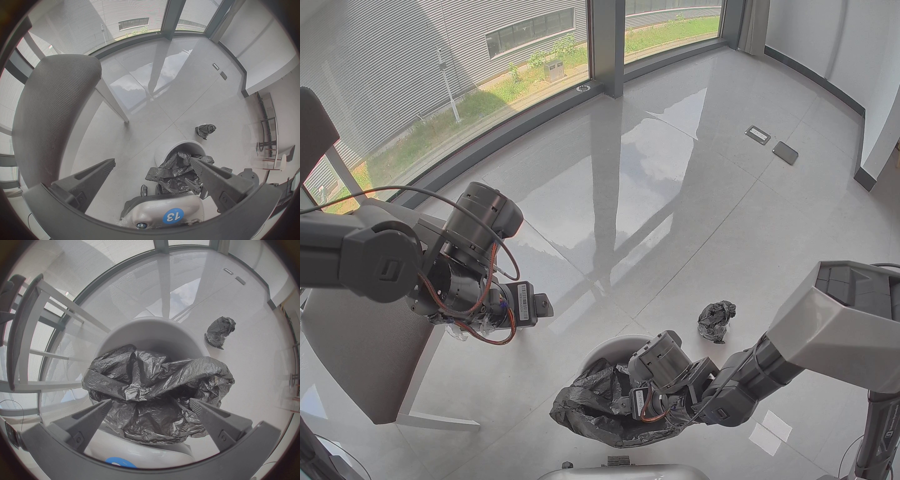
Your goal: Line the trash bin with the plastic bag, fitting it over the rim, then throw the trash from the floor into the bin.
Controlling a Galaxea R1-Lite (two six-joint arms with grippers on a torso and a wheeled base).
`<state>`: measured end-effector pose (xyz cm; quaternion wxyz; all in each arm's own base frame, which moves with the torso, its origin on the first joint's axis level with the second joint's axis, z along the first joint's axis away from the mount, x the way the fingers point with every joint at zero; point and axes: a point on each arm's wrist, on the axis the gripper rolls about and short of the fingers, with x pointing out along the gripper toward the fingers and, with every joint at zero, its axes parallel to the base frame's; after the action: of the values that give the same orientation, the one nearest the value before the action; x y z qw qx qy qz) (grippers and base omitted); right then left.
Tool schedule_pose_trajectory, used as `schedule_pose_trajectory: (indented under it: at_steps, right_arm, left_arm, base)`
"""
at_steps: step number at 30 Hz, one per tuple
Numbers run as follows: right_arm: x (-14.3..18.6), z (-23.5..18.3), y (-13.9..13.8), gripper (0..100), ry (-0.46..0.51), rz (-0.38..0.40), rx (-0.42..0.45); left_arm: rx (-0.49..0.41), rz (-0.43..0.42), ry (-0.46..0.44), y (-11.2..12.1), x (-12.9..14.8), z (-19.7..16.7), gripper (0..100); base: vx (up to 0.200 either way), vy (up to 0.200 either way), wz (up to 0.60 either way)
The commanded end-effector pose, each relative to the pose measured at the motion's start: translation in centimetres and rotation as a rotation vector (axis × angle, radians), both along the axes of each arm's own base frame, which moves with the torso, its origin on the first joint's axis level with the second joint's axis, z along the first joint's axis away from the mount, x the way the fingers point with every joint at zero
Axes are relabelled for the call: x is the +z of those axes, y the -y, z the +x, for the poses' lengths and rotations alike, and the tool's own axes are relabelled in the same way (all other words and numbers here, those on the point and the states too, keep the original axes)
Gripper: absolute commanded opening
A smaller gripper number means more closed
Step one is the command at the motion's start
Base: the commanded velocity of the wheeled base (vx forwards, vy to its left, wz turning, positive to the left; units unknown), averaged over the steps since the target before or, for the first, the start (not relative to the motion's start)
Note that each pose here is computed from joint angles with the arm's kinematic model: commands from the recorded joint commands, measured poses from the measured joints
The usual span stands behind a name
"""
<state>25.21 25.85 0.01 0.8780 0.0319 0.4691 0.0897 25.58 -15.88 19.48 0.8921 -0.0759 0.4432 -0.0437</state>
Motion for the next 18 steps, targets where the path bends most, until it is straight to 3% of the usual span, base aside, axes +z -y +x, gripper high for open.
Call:
schedule_pose_trajectory:
  at_steps: [1, 11, 18]
  right_arm:
    - [-1.1, -0.4, -0.4, 100, -0.008, 0.005, -0.027]
    - [-1.9, 0.8, 1.0, 100, -0.021, -0.005, -0.081]
    - [-3.0, 2.5, 1.3, 100, 0.016, 0.03, -0.105]
  left_arm:
    - [0.002, -0.004, 0.004, -0.1, 0.2, -0.1, 100]
    - [0.002, -0.01, 0.015, -0.2, 0.5, -0.3, 100]
    - [0.003, -0.012, 0.016, -0.2, 0.6, -0.4, 100]
  base:
    - [0.0, 0.0, 0.0]
    - [0.0, 0.0, 0.0]
    - [0.0, 0.0, 0.0]
